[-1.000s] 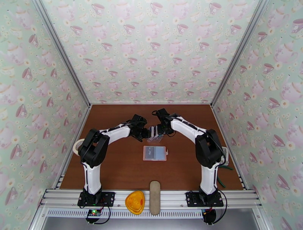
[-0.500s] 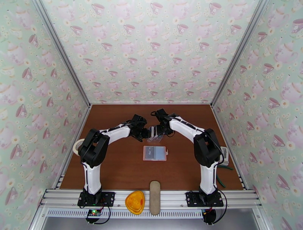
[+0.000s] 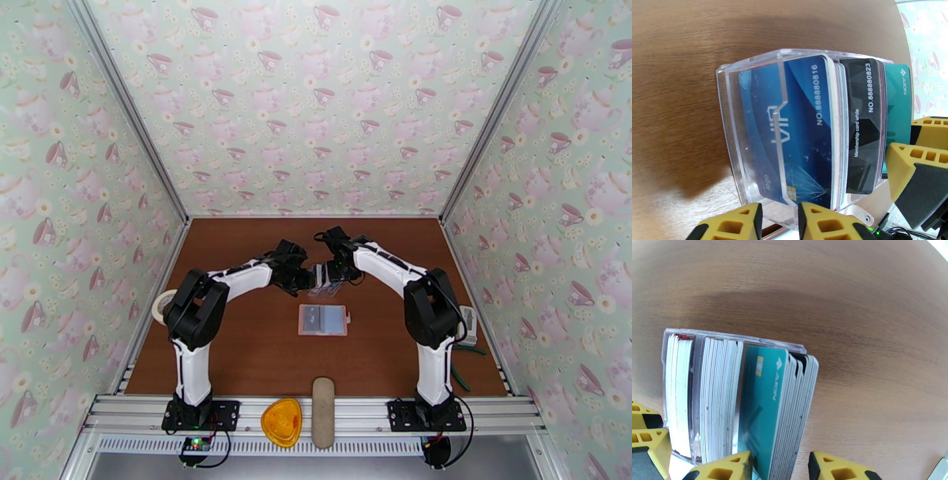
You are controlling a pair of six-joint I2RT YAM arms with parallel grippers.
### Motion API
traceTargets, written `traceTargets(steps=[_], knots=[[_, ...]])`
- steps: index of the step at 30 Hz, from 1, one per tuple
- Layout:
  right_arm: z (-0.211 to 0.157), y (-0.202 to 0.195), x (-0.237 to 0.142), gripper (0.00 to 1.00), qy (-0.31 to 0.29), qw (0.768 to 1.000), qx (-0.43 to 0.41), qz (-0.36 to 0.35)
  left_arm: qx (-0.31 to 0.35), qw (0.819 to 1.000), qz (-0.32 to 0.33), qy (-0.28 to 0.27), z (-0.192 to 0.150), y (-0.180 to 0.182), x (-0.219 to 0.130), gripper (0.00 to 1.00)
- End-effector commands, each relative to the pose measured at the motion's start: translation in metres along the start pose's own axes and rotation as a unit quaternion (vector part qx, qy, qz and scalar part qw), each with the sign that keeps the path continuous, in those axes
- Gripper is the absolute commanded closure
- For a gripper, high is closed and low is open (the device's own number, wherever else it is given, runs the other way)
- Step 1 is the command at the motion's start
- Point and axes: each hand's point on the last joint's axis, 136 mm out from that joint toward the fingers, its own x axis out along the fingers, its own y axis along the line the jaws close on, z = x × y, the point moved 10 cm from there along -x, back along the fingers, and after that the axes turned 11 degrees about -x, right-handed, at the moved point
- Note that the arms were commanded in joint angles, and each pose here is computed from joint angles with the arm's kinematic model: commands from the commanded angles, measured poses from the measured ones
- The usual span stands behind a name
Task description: Put the credit cards into the card holder
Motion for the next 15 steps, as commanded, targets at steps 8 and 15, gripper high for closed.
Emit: traceTargets(steps=[8, 15], knots=[[0.0052, -0.0094, -0.0248, 0.63, -0.014, 0.999, -0.01, -0.03, -0.016, 1.0, 0.013, 0.001, -0.0003, 0.013, 0.0001, 0.69], [0.006, -0.0106, -0.0272, 0.65, -0.014, 0.999, -0.011, -0.031, -0.019, 1.0, 0.015, 0.001, 0.0008, 0.0143, -0.0011, 0.69]])
